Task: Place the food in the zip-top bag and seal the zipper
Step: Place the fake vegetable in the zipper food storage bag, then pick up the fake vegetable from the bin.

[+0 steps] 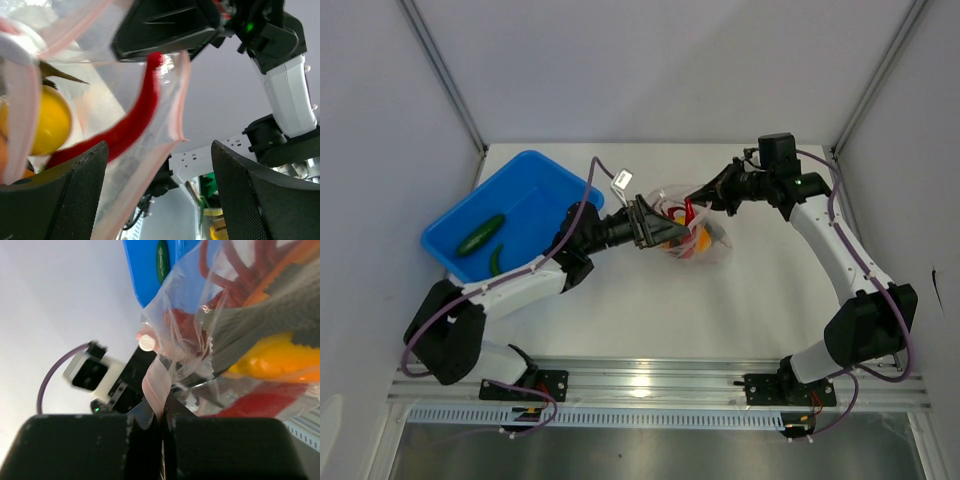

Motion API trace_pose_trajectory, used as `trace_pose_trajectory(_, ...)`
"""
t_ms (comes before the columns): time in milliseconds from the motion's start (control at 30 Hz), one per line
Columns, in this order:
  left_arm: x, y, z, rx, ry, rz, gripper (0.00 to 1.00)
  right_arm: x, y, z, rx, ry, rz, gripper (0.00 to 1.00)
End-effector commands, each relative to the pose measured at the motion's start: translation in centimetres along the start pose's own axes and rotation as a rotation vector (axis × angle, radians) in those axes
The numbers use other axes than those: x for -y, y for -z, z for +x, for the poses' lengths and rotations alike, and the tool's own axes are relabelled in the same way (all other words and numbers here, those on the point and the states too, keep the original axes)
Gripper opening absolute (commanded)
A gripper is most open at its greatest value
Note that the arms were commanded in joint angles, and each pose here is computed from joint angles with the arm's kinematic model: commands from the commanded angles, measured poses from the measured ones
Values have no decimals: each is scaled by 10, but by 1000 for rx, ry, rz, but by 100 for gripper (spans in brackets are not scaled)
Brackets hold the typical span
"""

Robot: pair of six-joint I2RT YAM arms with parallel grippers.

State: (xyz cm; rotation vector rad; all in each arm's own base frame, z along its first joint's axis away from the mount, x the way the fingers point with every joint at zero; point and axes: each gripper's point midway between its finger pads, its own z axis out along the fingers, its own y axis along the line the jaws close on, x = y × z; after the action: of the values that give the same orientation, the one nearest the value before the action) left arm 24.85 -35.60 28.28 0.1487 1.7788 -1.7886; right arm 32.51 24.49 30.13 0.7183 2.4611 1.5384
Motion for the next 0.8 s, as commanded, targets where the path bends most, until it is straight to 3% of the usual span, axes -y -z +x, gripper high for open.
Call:
trace_pose_trajectory(0, 41, 13, -19, -4, -273, -5, 85, -27, 16, 0, 26, 113, -63, 0)
trace_pose_trajectory(33, 50, 14, -29, 12, -373, -9, 86, -24, 16, 1, 26, 121, -53, 0)
trace_pose_trajectory(67, 49, 17, -31, 13, -401, -35, 92, -19, 15, 0, 31, 153, -38, 0)
trace_pose_trajectory(133, 43, 30, -38, 16, -455, -110, 92, -12, 15, 0, 29, 167, -13, 0)
trace_pose_trajectory(267, 29, 66, -77, 124, -459, -283, 93, -18, 19, 6, 33, 348, -26, 0)
trace_pose_trajectory(367, -10, 114, -109, 230, -381, -562, 93, -14, 28, 0, 107, 455, 55, 0)
trace_pose_trajectory(400, -4, 126, -124, 277, -383, -623, 93, -13, 31, -2, 127, 500, 71, 0)
trace_pose_trajectory(433, -32, 156, -130, 301, -338, -804, 94, -18, 37, -3, 152, 529, 67, 0)
trace_pose_trajectory(467, -39, 171, -134, 322, -324, -880, 95, -21, 41, -3, 176, 552, 67, 0)
trace_pose_trajectory(567, -57, 211, -145, 388, -268, -1061, 98, -22, 49, -13, 275, 629, 121, 0)
trace_pose_trajectory(600, -73, 233, -140, 393, -219, -1154, 99, -12, 49, -17, 279, 638, 169, 0)
trace_pose_trajectory(767, -120, 277, -123, 385, -61, -1313, 98, 31, 40, -18, 213, 615, 289, 0)
